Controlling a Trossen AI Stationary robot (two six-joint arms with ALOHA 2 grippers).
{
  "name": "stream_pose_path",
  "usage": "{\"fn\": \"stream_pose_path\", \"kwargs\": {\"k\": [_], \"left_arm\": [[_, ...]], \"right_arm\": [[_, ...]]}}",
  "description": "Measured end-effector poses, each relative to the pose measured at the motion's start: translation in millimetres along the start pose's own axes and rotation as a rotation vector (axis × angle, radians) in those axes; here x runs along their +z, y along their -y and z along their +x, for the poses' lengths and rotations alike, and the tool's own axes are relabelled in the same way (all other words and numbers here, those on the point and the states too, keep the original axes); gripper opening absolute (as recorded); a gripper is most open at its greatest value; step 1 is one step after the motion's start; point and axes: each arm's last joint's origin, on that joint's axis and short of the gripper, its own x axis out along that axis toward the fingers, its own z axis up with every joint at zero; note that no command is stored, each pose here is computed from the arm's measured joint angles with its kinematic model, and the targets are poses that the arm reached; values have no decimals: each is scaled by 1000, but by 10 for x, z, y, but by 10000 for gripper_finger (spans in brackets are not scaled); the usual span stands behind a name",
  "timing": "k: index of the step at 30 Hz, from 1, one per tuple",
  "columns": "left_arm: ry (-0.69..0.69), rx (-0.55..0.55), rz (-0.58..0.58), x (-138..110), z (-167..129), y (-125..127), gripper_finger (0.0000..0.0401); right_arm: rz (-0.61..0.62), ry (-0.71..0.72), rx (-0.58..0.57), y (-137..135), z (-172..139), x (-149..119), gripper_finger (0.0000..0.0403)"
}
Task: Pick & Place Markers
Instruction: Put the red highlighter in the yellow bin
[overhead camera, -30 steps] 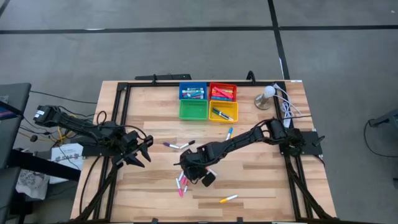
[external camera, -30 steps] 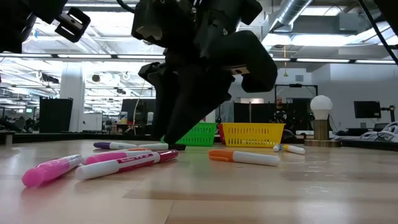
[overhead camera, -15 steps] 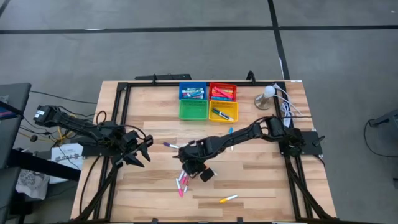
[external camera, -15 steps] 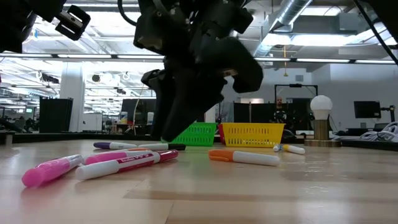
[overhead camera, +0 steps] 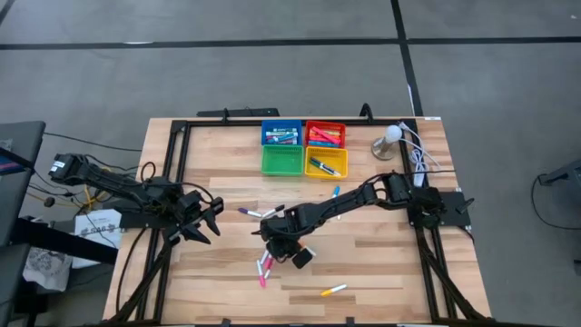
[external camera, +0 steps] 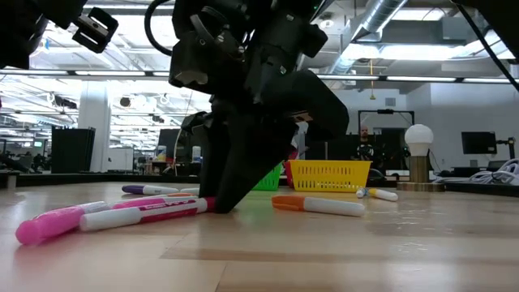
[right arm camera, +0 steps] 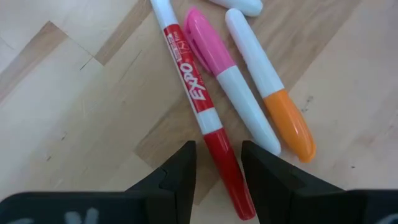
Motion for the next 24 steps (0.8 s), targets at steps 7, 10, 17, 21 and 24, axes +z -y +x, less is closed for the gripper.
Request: {"fn": "stream_pose_path", "kwargs": {"k": [7, 10, 17, 21, 24], "left_arm": [[0, 0, 0, 0, 2, -1, 150], [0, 0, 0, 1, 1, -1, 150], [0, 0, 0, 0, 1, 0, 150], [0, 0, 0, 0, 1, 0, 150], [0, -1, 0, 0, 2, 0, 150]], "right_arm": [[44, -7, -7, 60, -14, -41, 103], [45, -12, -8, 60, -14, -46, 91], [48, -24, -3, 54, -13, -57, 68], [47, -28, -2, 44, -76, -50, 62], [47, -43, 2, 27, -141, -59, 58]]}}
